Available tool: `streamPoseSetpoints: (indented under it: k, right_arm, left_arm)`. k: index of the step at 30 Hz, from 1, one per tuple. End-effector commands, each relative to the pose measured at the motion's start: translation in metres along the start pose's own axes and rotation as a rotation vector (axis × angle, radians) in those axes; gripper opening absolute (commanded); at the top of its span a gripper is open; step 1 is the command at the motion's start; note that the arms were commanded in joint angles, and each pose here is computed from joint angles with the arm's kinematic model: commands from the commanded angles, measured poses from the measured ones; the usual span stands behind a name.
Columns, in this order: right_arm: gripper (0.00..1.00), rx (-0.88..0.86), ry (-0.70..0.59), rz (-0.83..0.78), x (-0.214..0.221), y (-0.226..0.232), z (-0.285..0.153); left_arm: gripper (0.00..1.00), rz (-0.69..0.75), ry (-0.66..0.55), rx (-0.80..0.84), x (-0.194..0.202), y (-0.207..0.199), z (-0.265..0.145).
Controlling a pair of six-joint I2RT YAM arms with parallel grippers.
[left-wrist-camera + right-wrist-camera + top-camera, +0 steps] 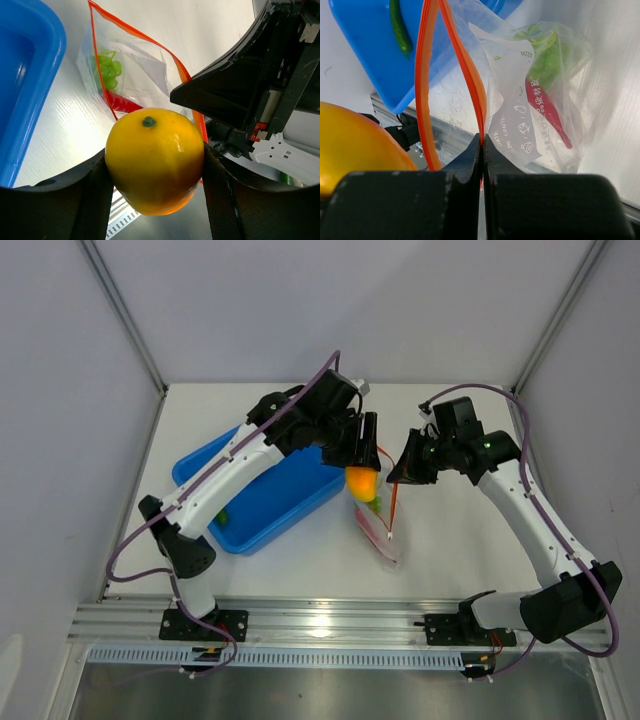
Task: Place the food in the zip-top bag and seal the zipper
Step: Place the fake fruit in the zipper food storage bag.
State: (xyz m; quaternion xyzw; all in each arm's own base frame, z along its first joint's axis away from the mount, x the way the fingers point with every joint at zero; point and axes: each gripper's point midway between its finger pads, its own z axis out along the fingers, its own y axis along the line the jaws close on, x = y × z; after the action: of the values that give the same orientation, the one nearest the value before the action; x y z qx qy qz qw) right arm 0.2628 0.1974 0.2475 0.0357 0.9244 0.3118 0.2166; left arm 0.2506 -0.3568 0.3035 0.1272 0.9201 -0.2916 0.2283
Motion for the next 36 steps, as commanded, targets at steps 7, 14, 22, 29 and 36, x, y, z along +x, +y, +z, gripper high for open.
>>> streamPoseSetpoints:
  k: [7,14,22,29,36]
  right_arm:
    - [0.0,-0.035,-0.024,-0.007,-0.003,0.012,-0.008]
    - [0.0,-0.036,-0.021,-0.002,-0.001,0.013,-0.007]
    - [0.0,-0.038,-0.019,0.0,0.0,0.014,-0.008]
    - [0.0,-0.033,-0.021,0.001,0.0,0.013,-0.008]
    - [0.0,-0.029,-0.017,0.004,0.0,0.011,-0.005]
  left_arm:
    - [0.09,0.023,-0.017,-0.032,-0.007,-0.002,0.01]
    - [0.08,0.012,-0.035,-0.043,-0.014,-0.003,0.014]
    - [0.07,0.007,0.017,-0.048,-0.006,0.001,0.037]
    - [0.18,0.019,0.04,-0.103,0.008,0.021,0.053]
    - [0.6,0.044,0.041,-0.108,0.015,0.027,0.048]
